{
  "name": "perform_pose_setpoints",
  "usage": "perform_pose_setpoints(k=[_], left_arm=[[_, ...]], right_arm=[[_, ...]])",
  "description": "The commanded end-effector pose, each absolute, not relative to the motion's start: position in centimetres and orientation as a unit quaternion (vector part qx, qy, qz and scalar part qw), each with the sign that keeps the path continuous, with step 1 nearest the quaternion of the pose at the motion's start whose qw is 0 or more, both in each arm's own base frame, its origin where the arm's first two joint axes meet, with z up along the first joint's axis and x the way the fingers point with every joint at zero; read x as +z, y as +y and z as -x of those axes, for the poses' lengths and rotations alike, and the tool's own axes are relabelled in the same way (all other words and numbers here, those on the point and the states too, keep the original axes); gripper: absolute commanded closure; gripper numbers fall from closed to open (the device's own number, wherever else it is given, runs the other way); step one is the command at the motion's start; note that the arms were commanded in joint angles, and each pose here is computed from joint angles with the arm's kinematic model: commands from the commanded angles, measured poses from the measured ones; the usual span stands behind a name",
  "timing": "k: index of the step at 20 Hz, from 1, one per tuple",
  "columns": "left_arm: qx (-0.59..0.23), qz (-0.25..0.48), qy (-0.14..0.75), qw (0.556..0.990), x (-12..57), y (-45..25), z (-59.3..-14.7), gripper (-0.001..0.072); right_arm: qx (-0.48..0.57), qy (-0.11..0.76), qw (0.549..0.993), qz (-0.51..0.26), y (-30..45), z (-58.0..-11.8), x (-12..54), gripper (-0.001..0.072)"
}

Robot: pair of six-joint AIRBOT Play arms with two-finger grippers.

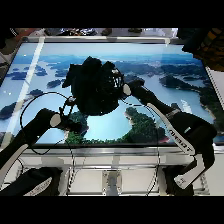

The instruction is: Fold the clothes and pants, and hang the long-sleeved shirts on hangers.

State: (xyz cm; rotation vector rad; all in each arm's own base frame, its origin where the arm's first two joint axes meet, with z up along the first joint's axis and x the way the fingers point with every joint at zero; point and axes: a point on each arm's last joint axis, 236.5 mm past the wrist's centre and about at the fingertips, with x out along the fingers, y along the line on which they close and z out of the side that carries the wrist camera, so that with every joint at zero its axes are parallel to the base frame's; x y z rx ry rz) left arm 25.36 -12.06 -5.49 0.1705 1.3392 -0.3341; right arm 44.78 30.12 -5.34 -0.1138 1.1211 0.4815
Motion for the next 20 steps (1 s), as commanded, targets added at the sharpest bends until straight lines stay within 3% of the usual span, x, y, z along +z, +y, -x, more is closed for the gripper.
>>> perform_pose_setpoints(k=[1,8,11,15,20], left_arm=[[-0.153,-0.08,0.617,0.768,-5.5,-12.0,-25.4,0.0245],[-0.154,-0.079,0.612,0.772,-5.4,-12.1,-25.6,0.0245],[-0.154,-0.079,0.612,0.771,-5.5,-12.1,-25.6,0.0245],[-0.154,-0.079,0.612,0.772,-5.4,-12.1,-25.7,0.0245],[-0.154,-0.079,0.611,0.773,-5.4,-12.1,-25.7,0.0245]], right_arm=[[0.228,0.54,0.809,0.048,30.8,-45.1,-6.5,0.0313],[0.231,0.571,0.787,0.045,30.8,-43.5,-7.5,0.0312],[0.249,0.593,0.756,0.12,28.9,-42.3,-6.4,0.0312],[0.259,0.595,0.747,0.147,27.3,-43.2,-2.5,0.0311],[0.27,0.623,0.721,0.134,28.4,-41.7,-5.7,0.0312]])
